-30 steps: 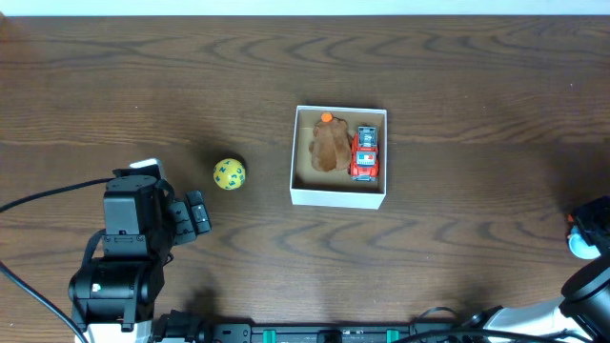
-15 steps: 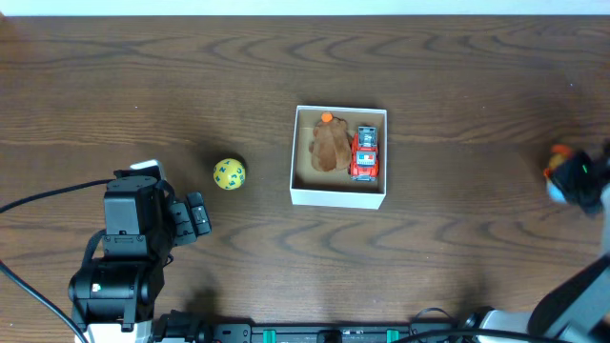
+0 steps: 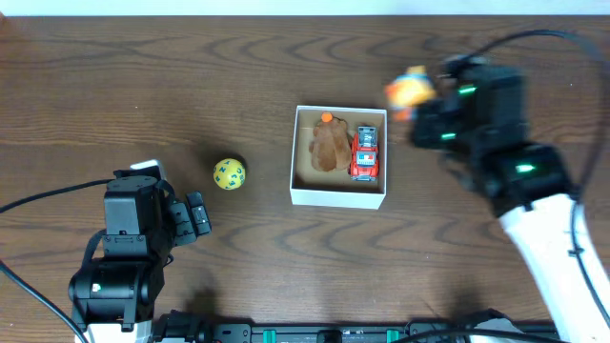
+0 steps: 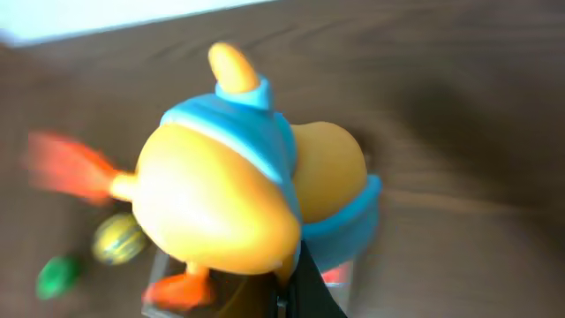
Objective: Pack container
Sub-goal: 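Carry the duck toy into the box and release it, then withdraw the right gripper to the right side of the box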
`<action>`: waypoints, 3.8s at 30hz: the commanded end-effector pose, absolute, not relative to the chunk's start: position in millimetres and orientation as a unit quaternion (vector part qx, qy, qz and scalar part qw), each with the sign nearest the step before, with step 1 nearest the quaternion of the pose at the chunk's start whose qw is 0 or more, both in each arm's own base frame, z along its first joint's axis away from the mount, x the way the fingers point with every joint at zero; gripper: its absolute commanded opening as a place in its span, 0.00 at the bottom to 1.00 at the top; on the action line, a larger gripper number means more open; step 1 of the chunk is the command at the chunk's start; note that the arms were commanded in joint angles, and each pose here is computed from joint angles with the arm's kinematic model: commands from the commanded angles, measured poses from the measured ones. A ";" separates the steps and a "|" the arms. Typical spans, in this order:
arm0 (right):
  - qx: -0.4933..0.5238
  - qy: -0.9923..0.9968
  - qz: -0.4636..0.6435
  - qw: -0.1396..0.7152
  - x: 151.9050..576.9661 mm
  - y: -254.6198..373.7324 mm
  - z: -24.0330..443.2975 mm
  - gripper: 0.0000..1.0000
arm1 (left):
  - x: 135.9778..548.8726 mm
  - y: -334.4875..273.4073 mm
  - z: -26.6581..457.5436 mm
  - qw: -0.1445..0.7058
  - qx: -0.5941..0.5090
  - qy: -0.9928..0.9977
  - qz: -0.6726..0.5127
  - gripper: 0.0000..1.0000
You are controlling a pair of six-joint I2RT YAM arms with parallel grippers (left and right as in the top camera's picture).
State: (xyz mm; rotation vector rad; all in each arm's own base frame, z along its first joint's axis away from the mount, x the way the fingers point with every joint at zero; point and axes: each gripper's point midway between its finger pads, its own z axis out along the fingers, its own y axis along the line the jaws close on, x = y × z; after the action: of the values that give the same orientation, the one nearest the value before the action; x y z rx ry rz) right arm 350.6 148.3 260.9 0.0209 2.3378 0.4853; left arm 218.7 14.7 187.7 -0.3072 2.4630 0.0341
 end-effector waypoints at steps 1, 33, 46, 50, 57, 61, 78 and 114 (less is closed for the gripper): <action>-0.016 0.916 0.162 0.367 348.1 183.2 248.5 0.01 | 219.8 16.2 194.1 0.331 -0.126 0.935 0.012 0.98; -0.333 0.921 0.092 0.180 337.0 286.5 35.1 0.01 | 219.8 16.3 194.1 0.331 -0.126 0.935 0.012 0.98; -0.345 0.925 0.053 0.149 334.0 272.4 9.6 0.02 | 219.8 16.2 194.0 0.331 -0.126 0.935 0.012 0.98; -0.342 0.921 0.058 0.179 339.8 274.1 34.7 0.11 | 219.8 16.2 194.1 0.331 -0.126 0.935 0.012 0.98; -0.327 0.908 0.046 0.257 352.2 267.3 98.0 0.44 | 219.8 16.2 194.1 0.331 -0.126 0.935 0.012 0.98; -0.324 0.901 0.054 0.285 352.6 267.0 123.8 0.52 | 219.9 16.2 194.1 0.331 -0.126 0.935 0.012 0.98; -0.321 0.898 0.058 0.295 351.8 266.3 134.7 0.45 | 219.8 16.2 194.0 0.331 -0.126 0.935 0.012 0.98; 0.076 0.973 0.165 0.142 411.9 79.2 67.9 0.42 | 220.0 16.2 193.9 0.331 -0.126 0.935 0.012 0.98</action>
State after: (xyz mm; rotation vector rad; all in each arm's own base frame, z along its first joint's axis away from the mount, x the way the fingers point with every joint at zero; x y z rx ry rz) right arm 408.3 62.5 73.7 0.3145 2.8110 0.4237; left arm 218.6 14.7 187.6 -0.3073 2.4638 0.0343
